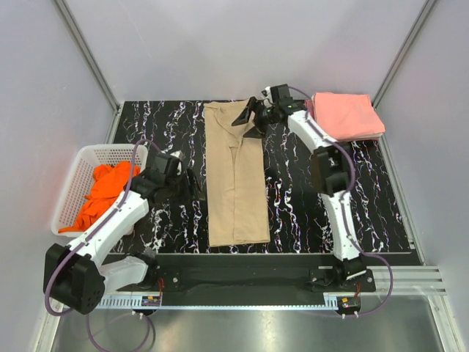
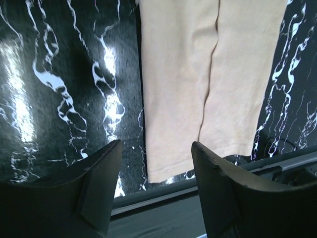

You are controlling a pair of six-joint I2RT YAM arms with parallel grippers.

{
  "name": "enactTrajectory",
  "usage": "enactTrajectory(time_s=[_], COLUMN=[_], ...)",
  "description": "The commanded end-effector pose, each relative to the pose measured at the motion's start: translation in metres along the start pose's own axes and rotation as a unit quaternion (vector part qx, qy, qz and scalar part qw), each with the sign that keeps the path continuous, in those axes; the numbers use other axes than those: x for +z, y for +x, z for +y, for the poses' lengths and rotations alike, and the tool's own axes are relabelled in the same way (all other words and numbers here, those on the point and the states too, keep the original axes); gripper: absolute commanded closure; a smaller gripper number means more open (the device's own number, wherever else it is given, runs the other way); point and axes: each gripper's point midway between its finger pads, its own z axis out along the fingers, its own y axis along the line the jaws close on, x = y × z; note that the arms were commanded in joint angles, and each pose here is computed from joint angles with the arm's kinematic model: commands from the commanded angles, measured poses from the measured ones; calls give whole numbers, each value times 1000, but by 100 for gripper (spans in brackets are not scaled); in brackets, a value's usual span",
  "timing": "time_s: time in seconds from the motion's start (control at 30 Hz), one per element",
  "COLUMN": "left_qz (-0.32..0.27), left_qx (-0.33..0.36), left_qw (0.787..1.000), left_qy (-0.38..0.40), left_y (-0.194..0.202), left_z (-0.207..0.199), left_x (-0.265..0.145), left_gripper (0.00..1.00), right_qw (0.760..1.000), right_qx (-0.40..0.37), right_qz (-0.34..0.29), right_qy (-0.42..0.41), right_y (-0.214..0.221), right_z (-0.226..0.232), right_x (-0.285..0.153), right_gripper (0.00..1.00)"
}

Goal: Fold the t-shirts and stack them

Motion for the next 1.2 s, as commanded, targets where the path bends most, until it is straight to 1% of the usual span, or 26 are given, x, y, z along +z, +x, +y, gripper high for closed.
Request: enactTrajectory(time_s=[0.0, 0.03, 0.07, 0.1, 0.13, 0.17, 0.2, 0.23, 0.27, 0.3, 0.33, 0.37, 0.4, 0.47, 0.57, 0.67, 0.8, 1.1, 1.17], left_qz=[-5, -4, -1, 7, 6, 11, 17, 18, 21, 30, 32, 34, 44, 47, 55, 63, 75, 81, 83], left_qx=[-26, -30, -33, -36, -39, -41, -43, -44, -45, -46, -48, -49, -52, -57, -62, -70, -79, -93, -95], left_qw=[1000, 999, 999, 999, 999, 999, 999, 999, 998, 998, 998, 998, 997, 997, 996, 995, 994, 992, 992], left_qy=[8, 14, 14, 13, 19, 22, 20, 24, 24, 19, 23, 24, 19, 28, 29, 26, 31, 32, 29], left_y=[12, 16, 20, 28, 31, 35, 42, 46, 49, 58, 62, 65, 75, 82, 95, 106, 117, 129, 133], left_z=[0, -2, -1, 2, -1, -1, 2, 1, 1, 6, 5, 6, 11, 9, 14, 21, 23, 26, 28], left_x=[4, 5, 6, 9, 8, 9, 11, 11, 12, 15, 15, 16, 19, 20, 23, 27, 30, 34, 35], left_gripper=[37, 37, 37, 38, 38, 38, 39, 39, 39, 39, 40, 40, 40, 41, 41, 42, 44, 46, 46], right_qw=[998, 997, 997, 997, 996, 995, 993, 992, 990, 987, 986, 984, 980, 979, 972, 970, 966, 966, 966], right_qx=[-48, -62, -54, -26, -40, -35, -9, -20, -15, 3, 3, 7, 13, 10, 10, 19, 23, 20, 19], right_qz=[-35, -51, -48, -22, -34, -36, -12, -26, -23, -1, -10, -4, 19, 26, 59, 76, 82, 88, 89], right_qy=[13, 18, 32, 67, 69, 88, 120, 126, 138, 164, 169, 179, 196, 203, 228, 229, 244, 244, 243], right_y=[23, 31, 43, 74, 85, 97, 128, 139, 153, 184, 194, 208, 236, 258, 299, 318, 329, 336, 338], right_z=[36, 48, 39, 2, 10, -2, -35, -32, -41, -66, -65, -72, -88, -89, -108, -117, -130, -136, -138], right_x=[-67, -89, -96, -95, -115, -122, -124, -139, -145, -147, -158, -161, -160, -163, -159, -150, -146, -142, -141], right_gripper=[19, 19, 19, 19, 19, 19, 19, 20, 20, 20, 21, 22, 22, 25, 28, 32, 42, 51, 58])
